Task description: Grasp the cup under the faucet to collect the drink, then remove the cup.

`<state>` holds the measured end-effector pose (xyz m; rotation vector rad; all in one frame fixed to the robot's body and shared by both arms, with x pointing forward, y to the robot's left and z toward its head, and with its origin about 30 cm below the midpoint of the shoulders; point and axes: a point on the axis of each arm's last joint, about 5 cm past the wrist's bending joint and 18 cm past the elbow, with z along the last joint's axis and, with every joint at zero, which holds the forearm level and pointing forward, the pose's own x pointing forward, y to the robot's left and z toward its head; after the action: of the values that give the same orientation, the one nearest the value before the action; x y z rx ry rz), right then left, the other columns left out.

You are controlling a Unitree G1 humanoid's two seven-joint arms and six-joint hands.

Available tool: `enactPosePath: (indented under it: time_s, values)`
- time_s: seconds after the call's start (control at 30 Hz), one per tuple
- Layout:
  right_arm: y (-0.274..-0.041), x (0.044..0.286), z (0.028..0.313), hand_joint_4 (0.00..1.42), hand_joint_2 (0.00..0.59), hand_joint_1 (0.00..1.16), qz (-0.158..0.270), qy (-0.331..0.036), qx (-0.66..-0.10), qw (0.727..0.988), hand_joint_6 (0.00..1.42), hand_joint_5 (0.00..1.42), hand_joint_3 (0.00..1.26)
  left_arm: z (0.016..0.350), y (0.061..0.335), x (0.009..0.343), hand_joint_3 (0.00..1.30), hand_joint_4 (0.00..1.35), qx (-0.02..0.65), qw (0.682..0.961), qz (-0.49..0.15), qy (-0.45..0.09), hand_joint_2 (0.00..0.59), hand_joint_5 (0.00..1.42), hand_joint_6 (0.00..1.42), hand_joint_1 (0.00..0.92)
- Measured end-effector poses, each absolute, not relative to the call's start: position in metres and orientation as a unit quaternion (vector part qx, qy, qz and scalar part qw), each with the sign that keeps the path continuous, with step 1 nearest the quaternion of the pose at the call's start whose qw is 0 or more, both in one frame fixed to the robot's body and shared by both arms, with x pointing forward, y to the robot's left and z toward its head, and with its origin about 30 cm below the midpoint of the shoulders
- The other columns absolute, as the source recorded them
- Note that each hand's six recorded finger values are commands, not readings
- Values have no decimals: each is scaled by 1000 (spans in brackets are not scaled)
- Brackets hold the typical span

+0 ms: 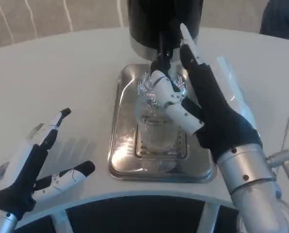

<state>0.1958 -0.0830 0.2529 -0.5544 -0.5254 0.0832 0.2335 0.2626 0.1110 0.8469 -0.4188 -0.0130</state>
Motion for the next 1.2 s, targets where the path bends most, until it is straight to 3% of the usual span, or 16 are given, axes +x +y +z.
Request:
enactPosePath:
  time_s: [0.67,1.2]
  values:
    - [-73,205,251,0,543,208,67,-249,-264,929,0,0,0,110,269,235,103,0,401,898,4,-180,72,71,12,97]
    - [-70,211,260,0,529,147,100,-243,-319,911,0,0,0,110,270,235,105,0,399,900,3,-177,69,75,12,89]
